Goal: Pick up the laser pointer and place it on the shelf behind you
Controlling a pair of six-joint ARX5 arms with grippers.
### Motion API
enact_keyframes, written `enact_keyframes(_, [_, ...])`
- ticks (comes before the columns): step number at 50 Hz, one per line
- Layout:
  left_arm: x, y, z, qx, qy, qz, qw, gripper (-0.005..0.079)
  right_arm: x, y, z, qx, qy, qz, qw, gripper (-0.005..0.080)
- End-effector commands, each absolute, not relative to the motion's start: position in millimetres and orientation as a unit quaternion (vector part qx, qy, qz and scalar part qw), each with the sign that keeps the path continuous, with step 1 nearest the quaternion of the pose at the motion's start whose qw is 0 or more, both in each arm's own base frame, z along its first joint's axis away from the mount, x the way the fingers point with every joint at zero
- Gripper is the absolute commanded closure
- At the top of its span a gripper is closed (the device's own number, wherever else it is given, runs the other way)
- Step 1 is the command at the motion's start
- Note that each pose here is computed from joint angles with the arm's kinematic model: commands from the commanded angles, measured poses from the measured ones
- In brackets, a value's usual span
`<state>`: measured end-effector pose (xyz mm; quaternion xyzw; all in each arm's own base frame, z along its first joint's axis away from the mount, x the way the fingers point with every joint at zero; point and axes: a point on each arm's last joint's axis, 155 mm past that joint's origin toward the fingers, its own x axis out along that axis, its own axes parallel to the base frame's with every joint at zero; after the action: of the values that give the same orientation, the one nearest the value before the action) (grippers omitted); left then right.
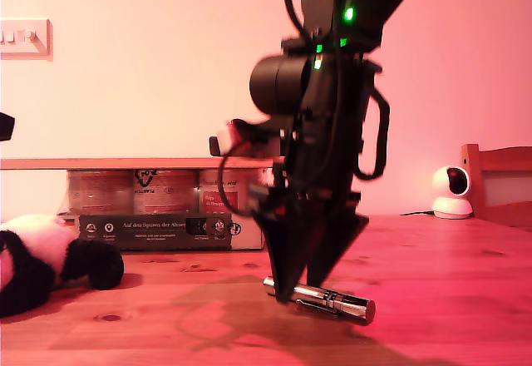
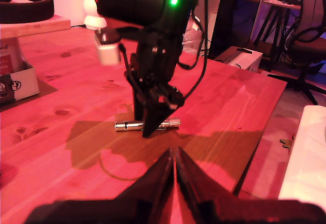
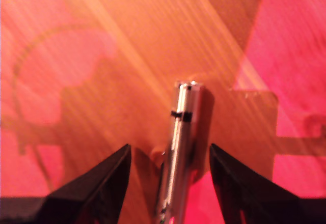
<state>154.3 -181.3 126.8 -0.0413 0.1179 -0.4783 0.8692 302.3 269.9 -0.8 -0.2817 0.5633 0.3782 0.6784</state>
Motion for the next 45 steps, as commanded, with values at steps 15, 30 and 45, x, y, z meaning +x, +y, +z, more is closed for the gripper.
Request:
enact_keyframes(15, [153,-182,117,-0.040,0.128,-0.479,0.867,0.0753,307,274,-8,-0.286,0.558,0.379,0.680,0.0353])
enact_keyframes(30, [153,-182,117,-0.040,0.129,-0.479,0.867,0.0753,303,271,-23,-0.289,0.573,0.376,0.669,0.0464])
enact_keyframes(45, [153,-182,117,-0.040,0.128,-0.479,0.867,0.0753,301,276,-22,-0.292,0.569,0.381,0.668,0.0765])
